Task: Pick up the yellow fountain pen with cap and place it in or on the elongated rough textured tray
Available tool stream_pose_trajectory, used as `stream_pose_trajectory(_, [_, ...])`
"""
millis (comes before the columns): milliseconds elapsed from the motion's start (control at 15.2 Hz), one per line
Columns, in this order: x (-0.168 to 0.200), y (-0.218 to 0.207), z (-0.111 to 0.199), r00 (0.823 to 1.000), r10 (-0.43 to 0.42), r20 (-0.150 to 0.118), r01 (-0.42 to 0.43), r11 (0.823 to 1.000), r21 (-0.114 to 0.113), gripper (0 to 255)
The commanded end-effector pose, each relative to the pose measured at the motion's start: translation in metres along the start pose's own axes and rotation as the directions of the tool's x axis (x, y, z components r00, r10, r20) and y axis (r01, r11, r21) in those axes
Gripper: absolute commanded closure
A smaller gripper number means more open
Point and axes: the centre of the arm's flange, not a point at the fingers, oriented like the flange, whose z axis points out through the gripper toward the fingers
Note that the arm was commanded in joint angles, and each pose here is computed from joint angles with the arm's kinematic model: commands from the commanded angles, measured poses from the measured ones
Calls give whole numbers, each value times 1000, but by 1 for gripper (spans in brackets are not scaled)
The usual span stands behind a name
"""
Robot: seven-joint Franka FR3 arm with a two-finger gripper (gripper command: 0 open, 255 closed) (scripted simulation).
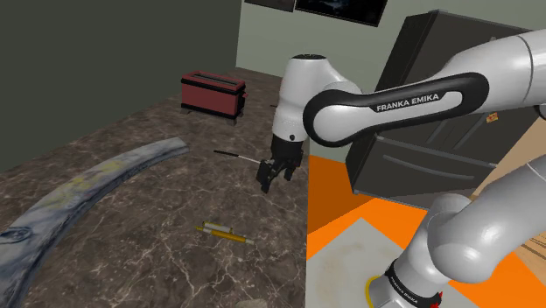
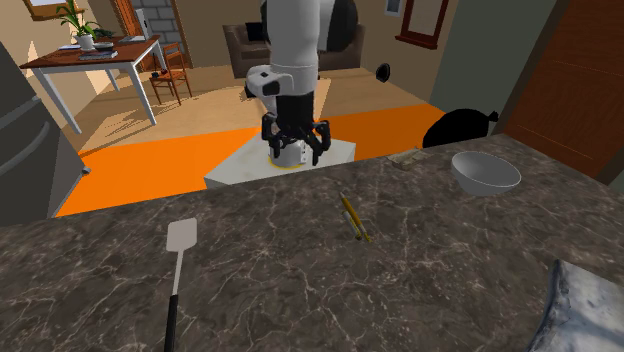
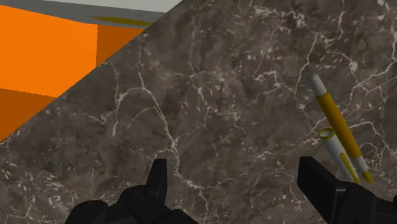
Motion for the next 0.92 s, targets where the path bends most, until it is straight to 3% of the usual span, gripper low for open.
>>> stream_pose_trajectory(0, [7,-25,12,1000,-20,6,20,1000,3,0])
stream_pose_trajectory(660, [18,-140,69,992,-121,35,121,993,14,0])
stream_pose_trajectory(858, [18,-140,85,992,-121,35,121,993,14,0])
